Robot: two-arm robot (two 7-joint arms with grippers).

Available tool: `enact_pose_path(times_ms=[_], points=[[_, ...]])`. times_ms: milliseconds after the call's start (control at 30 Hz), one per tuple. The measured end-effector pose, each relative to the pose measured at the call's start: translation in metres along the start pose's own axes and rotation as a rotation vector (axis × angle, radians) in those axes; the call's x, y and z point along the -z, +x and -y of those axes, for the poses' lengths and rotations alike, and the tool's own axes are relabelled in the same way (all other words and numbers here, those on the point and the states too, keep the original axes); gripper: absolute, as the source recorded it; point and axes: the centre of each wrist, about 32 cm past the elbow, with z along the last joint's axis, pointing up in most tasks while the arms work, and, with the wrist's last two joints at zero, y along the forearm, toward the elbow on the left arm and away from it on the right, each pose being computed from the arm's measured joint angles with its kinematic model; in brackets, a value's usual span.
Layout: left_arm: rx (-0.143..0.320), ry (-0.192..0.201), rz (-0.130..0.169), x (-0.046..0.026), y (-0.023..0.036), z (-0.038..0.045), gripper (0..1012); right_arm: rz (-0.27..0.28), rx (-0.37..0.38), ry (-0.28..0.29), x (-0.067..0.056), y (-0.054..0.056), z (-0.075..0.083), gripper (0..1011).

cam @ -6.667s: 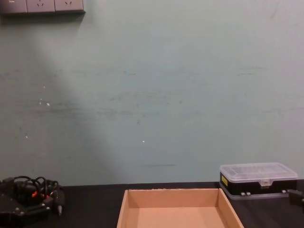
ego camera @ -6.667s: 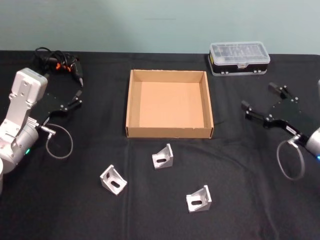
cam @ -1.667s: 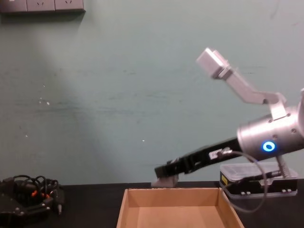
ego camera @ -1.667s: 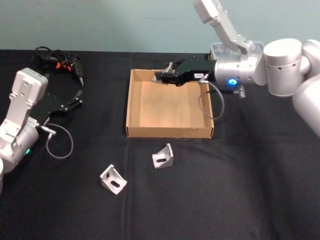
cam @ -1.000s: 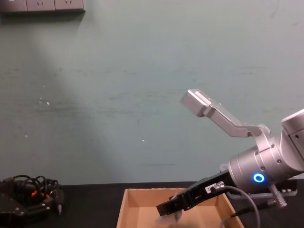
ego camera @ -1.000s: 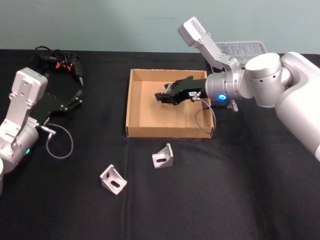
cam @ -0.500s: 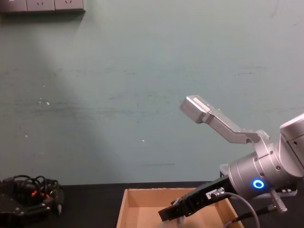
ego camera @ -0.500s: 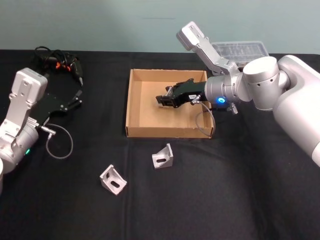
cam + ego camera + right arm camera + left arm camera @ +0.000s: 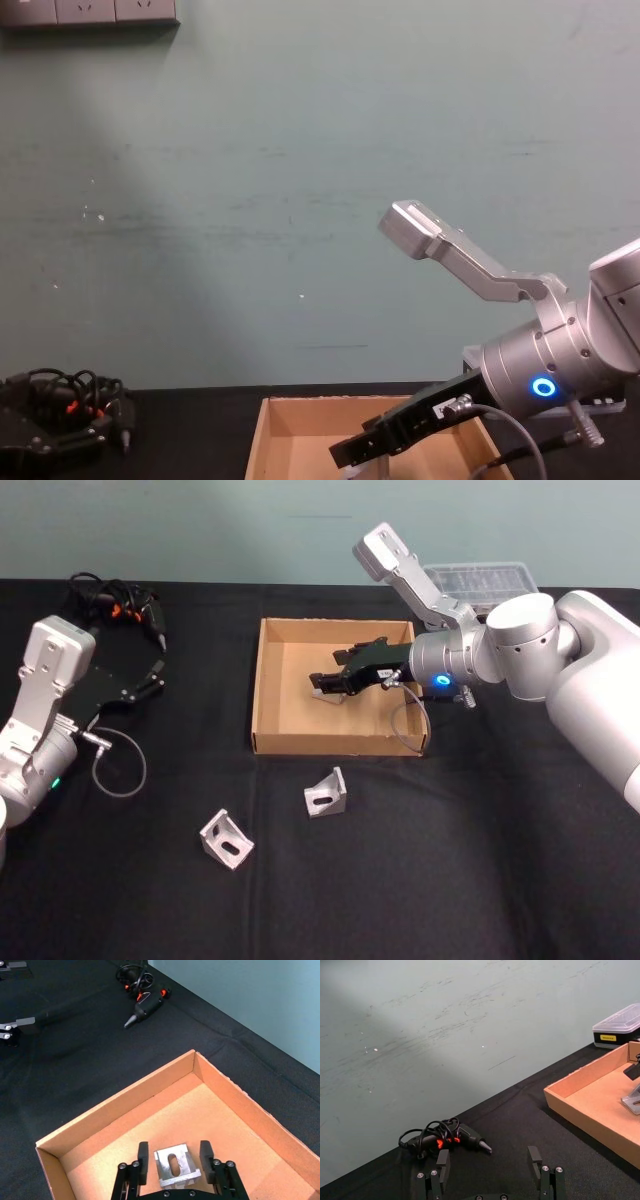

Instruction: Use one hand to pick up the angle iron from the table and place it into the box.

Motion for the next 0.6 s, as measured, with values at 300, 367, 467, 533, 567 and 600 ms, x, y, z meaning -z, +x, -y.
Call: enact_pose_path(times_ms=[300,367,467,533,567,600], points=[[0.0,0.0,0.0,0.0,0.0,0.0,1011,0.0,-0.001,0.0,-0.0001,0.0,0.0001,891],[0.0,0.0,0.0,0.0,0.0,0.0,1011,0.0,-0.001,0.0,-0.0001,0.0,0.0001,921],[0.0,0.0,0.0,0.0,0.0,0.0,1011,0.0,-0.001,0.001,-0.0001,0.0,0.0002,997],[0.0,0.0,0.0,0.0,0.0,0.0,1011,0.0,-0.001,0.001,-0.0001,0.0,0.0002,1004],[0.0,0.0,0.0,0.0,0.0,0.0,1011,0.0,-0.001,0.001,-0.0001,0.0,0.0002,1004],[0.0,0.0,0.0,0.0,0.0,0.0,1011,0.0,-0.001,0.001,-0.0001,0.0,0.0002,1004]])
